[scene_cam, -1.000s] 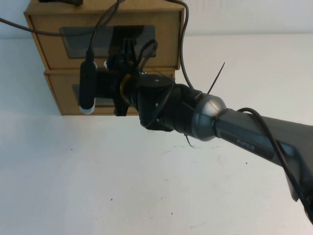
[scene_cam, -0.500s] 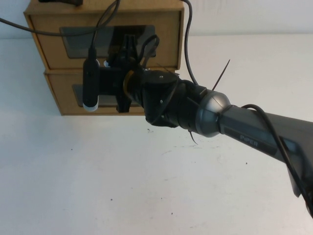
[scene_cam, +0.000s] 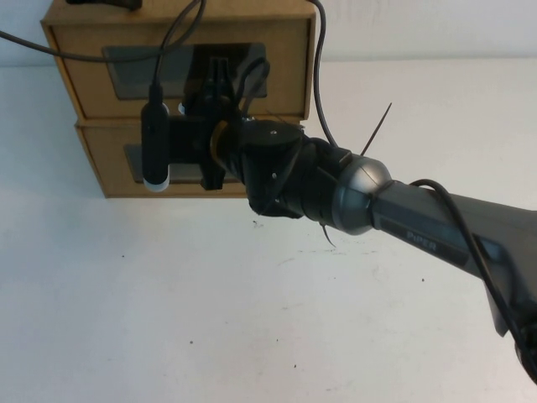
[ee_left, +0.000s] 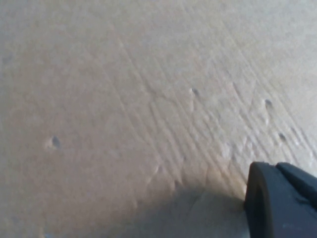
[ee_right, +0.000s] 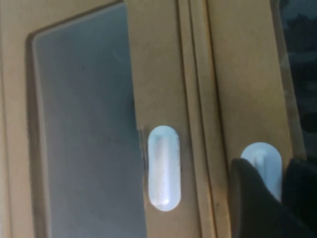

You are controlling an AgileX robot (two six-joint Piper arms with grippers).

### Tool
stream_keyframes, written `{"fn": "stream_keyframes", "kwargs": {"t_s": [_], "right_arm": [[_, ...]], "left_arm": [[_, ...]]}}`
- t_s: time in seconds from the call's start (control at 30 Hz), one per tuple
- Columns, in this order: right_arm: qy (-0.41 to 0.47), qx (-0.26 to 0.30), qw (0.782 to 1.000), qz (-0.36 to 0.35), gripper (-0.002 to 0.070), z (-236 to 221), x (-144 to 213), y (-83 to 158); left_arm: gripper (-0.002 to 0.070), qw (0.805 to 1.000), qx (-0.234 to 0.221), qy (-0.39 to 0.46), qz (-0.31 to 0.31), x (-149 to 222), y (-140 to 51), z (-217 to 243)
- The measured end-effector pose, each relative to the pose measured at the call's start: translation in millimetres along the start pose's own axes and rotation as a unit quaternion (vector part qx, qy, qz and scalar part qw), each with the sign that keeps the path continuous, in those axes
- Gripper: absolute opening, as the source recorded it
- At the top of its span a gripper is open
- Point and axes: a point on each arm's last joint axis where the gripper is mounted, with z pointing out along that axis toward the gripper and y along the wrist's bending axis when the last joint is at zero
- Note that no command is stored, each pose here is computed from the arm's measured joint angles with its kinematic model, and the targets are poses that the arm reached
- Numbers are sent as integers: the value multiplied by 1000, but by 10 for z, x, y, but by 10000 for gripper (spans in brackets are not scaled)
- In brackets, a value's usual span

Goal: Open the shoe box
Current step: 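Pull the top drawer of the cardboard box fully open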

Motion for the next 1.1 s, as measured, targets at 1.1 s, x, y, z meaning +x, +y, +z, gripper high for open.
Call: {"fn": "stream_keyframes", "kwargs": {"t_s": [1.1], "right_arm": [[43,15,999,5,19,33,-87,63]], "left_arm": [[-5,1000,0,0,-1,1,5,10]]}}
